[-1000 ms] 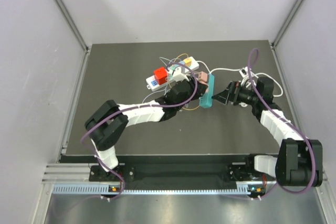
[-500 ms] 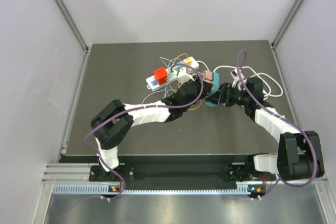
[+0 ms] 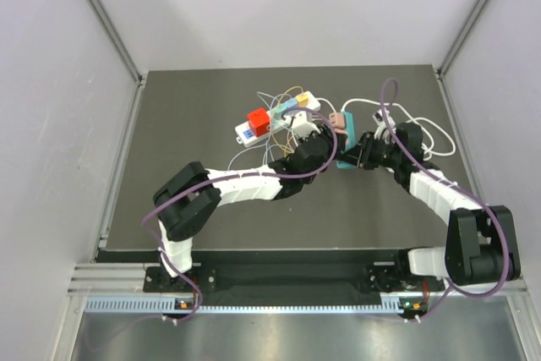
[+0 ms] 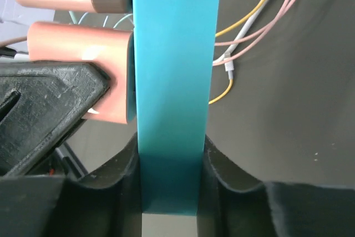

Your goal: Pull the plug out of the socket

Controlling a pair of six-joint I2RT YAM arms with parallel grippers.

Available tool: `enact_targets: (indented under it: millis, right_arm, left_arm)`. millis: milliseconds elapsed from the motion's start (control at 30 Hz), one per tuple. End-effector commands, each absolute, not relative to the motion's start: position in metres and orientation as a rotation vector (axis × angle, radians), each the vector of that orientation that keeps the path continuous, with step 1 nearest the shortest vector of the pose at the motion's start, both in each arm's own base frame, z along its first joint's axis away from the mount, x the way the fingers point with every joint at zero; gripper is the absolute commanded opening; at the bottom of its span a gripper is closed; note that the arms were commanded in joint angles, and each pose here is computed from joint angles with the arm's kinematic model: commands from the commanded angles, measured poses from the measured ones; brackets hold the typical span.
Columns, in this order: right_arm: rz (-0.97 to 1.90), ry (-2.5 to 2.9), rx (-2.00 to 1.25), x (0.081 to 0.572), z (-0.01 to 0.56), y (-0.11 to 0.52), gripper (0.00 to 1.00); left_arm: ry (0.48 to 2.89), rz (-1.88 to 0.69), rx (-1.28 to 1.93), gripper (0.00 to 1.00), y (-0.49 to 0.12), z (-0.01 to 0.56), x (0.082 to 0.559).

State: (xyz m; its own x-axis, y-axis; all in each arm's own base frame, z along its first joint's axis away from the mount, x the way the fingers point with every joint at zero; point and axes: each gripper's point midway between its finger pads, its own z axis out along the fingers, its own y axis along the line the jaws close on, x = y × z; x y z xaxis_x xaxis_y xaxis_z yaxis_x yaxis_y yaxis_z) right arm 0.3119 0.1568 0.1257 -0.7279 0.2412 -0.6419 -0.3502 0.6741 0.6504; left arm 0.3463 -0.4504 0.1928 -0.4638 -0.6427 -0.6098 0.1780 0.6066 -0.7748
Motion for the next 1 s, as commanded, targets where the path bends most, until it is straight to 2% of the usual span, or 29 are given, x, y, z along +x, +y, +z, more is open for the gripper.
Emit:
enact_targets:
  millis: [0,33,300,467,667,833,967]
  right_arm:
    - [1.035,2.103,-0.179,0.321,0.144,0.163,0.06]
    - [1.016,2.104,-0.191,0.325,0.145,0.16,0.0]
    - [0.919,2.061,0.053,0.343,0.154,0.093,0.0]
    - [0.862,2.034,0.118,0.345,0.159,0.074,0.0]
    - [0.851,2.032,0.105,0.346,0.159,0.07,0.0]
    - [0.883,1.99,-0.038,0.339,0.167,0.076,0.0]
    - [0.901,1.971,-0.099,0.335,0.17,0.08,0.0]
  left_arm:
    - [1.64,-1.153,-0.42,0.0,-0.463,0.259,0.35]
    - [1.64,-1.156,-0.412,0.0,-0.463,0.26,0.349]
    - [1.666,-1.226,-0.223,0.0,-0.474,0.266,0.326]
    - [1.703,-1.225,-0.059,0.0,-0.476,0.256,0.308]
    - [1.707,-1.293,0.197,0.0,-0.475,0.266,0.27]
    - [1.737,-1.269,0.414,0.0,-0.46,0.274,0.24]
    - [1.677,-1.204,0.512,0.0,-0.437,0.315,0.229]
